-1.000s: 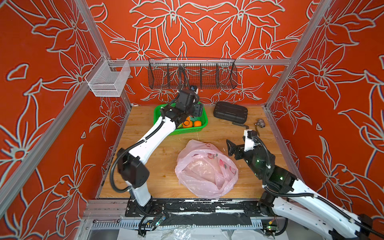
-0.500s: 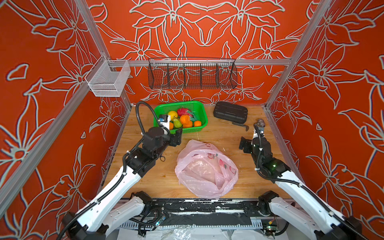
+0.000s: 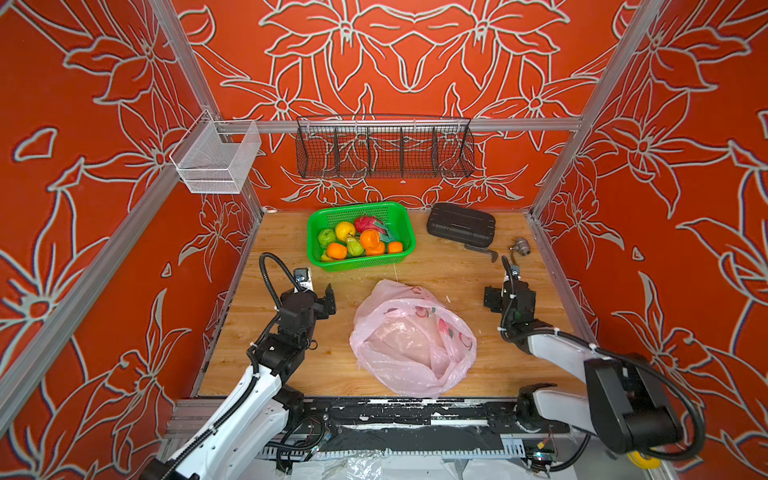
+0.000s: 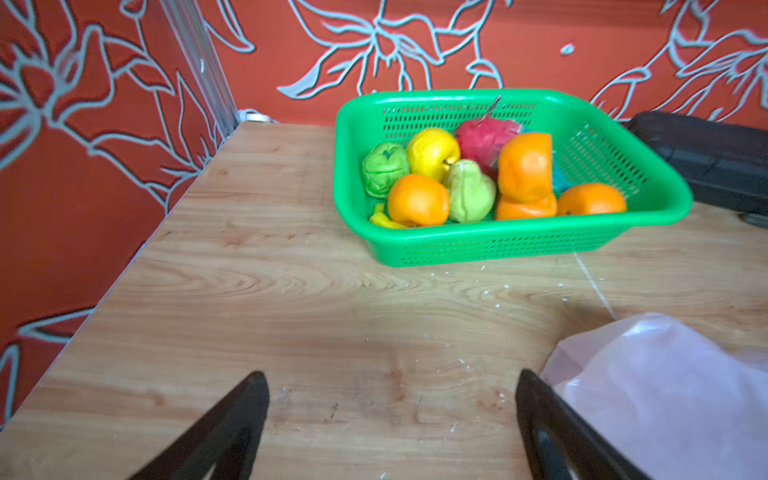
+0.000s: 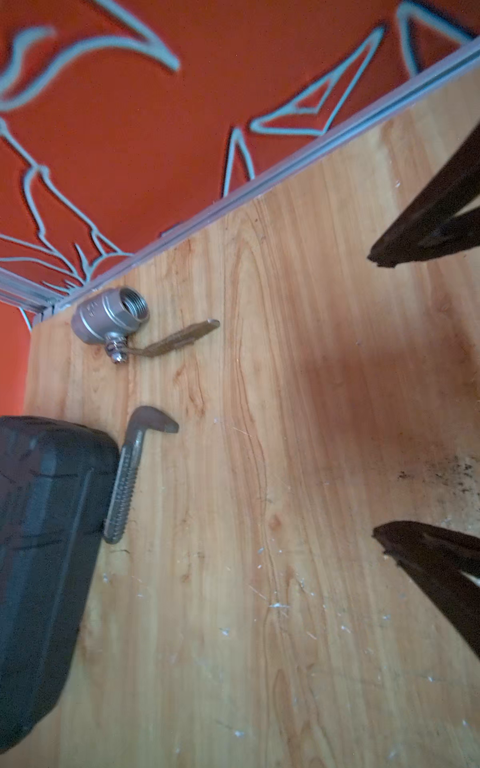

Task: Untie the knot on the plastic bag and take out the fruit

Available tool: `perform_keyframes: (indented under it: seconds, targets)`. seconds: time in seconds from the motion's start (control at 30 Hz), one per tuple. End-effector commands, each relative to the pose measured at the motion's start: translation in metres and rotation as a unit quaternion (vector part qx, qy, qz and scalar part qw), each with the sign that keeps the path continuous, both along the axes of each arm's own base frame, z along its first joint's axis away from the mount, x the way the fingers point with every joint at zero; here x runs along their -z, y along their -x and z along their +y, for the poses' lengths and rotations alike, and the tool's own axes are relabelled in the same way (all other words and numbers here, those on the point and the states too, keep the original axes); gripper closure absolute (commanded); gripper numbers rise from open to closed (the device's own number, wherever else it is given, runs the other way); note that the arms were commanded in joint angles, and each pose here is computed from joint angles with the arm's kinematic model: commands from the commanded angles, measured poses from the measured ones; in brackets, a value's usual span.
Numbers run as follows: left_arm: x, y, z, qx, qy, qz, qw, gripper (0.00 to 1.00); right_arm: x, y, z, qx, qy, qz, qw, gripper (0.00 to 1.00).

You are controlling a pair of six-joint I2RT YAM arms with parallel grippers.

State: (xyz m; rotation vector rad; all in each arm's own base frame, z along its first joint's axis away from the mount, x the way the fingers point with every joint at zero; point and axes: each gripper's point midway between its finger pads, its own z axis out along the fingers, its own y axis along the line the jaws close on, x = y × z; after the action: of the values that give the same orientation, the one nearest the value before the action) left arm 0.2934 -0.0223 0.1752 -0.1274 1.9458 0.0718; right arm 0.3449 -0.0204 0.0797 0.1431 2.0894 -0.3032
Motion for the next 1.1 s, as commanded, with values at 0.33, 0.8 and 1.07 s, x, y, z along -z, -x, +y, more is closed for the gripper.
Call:
perform_keyframes:
  seconds: [0.33,0.8,1.07]
  targets:
    - [0.046,-0.032,0.017,0.018,0.001,0.001,1.0,0.03,-0.019,-0.02,-0.013,0.012,-0.013,-0.1,0.995,0.03]
    - [0.091,-0.074,0.034,0.034,0.029,0.072,0.996,0.01,-0.018,-0.02,-0.012,0.011,-0.013,-0.093,0.996,0.03]
    - [0.092,-0.073,0.04,0.015,0.033,0.08,0.996,0.03,-0.018,-0.02,-0.012,0.011,-0.014,-0.092,0.996,0.03]
